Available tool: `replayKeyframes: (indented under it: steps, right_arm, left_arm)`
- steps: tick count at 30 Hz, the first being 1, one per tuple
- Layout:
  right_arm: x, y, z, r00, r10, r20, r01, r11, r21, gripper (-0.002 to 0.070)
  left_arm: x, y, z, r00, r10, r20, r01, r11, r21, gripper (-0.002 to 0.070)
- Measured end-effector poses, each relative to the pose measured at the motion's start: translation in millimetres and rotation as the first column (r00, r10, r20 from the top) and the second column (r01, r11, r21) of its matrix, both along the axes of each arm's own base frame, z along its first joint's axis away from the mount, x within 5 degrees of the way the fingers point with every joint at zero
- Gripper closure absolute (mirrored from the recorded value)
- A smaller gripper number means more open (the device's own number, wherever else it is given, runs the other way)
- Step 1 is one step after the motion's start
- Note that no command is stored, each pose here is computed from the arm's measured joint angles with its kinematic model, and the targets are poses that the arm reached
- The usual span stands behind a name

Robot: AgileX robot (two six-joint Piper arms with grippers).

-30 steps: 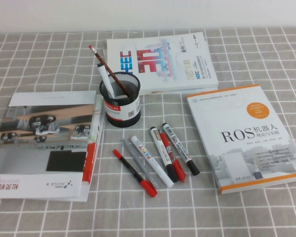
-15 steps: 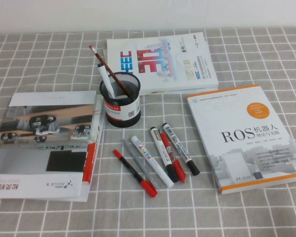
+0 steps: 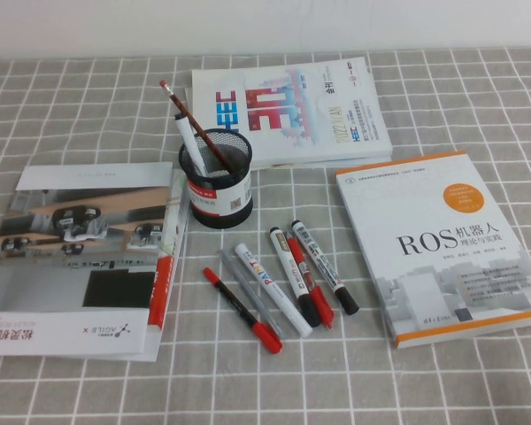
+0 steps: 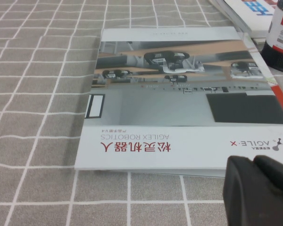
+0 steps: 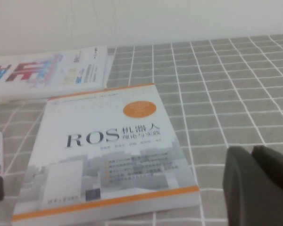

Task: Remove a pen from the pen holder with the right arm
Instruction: 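Take a marker out of the pen holder and lay it on the table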

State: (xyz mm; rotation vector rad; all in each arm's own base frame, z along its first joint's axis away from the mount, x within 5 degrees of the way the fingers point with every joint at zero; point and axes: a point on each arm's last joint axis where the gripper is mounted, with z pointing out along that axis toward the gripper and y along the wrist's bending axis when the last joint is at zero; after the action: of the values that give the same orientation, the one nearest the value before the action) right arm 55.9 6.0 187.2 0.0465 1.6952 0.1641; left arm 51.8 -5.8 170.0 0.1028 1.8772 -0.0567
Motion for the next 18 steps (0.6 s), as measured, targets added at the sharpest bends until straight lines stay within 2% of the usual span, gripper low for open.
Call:
replayKeyframes:
  steps: [8, 18]
  right_arm:
    - [-3, 1, -16, 0.986, 0.017, -0.169, -0.031, 0.996, -0.079, 0.0689]
    - [-4, 1, -18, 0.981, 0.022, -0.192, -0.037, 0.997, -0.073, 0.0689]
  left_arm:
    - [0, 0, 0, 1.0, 0.0, 0.0, 0.0, 1.0, 0.0, 0.0678]
    - [0, 0, 0, 1.0, 0.0, 0.0, 0.0, 1.0, 0.0, 0.0678]
